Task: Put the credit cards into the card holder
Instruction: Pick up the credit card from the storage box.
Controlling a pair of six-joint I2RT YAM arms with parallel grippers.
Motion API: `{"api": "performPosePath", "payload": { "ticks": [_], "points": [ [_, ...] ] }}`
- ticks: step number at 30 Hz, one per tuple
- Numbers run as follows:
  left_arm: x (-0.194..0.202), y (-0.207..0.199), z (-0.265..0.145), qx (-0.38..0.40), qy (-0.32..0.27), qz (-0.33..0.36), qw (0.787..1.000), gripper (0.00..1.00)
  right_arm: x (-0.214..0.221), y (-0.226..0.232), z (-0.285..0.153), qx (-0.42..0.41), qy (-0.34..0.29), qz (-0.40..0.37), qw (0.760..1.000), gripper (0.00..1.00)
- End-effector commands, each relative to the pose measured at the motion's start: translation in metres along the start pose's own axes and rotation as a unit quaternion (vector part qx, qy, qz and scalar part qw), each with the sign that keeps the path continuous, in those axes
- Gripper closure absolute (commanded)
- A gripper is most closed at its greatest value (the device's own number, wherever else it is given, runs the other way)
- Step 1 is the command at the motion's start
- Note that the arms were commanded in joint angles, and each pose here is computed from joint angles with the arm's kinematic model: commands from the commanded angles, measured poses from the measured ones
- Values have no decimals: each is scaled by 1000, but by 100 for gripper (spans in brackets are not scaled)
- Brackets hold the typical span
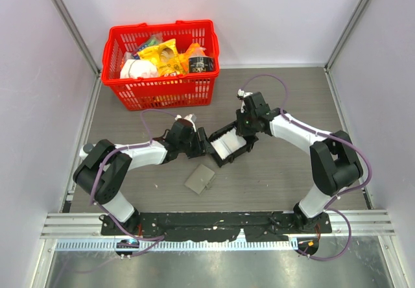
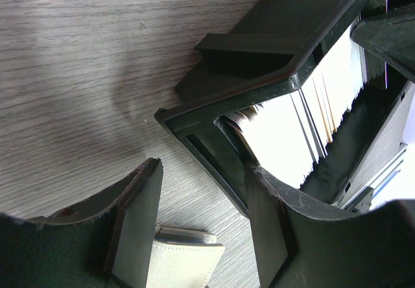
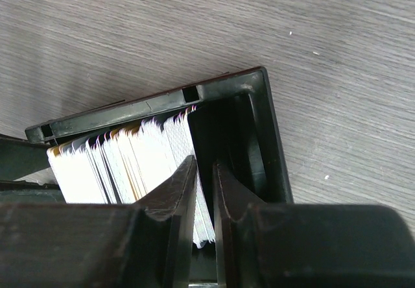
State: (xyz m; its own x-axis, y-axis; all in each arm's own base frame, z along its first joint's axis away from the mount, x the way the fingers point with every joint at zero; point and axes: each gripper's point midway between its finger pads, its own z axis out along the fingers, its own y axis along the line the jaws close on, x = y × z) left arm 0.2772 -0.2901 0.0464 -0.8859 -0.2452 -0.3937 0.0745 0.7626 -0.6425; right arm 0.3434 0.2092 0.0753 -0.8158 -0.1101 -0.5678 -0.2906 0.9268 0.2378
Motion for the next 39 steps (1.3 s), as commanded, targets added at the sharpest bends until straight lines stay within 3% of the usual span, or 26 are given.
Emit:
{"api": "performPosePath", "payload": {
  "ticks": [1, 5, 17, 29, 39],
  "points": [
    [-13, -21, 4, 30, -17, 11, 999, 42, 9, 24, -17, -49, 14, 1, 999, 82],
    [-13, -20, 5, 30, -16, 9, 999, 42, 9, 26, -18, -53, 14, 1, 998, 90],
    [-14, -22, 2, 33, -18, 11, 999, 41, -6, 14, -25, -16, 1, -33, 999, 99],
    [-16, -22, -3, 29, -25, 17, 999, 40, -33, 6, -44, 12, -52, -75, 996, 99],
    [-22, -17, -14, 7, -41, 34, 999, 36, -49, 13, -88, 6, -106, -76, 991, 99]
  ]
}}
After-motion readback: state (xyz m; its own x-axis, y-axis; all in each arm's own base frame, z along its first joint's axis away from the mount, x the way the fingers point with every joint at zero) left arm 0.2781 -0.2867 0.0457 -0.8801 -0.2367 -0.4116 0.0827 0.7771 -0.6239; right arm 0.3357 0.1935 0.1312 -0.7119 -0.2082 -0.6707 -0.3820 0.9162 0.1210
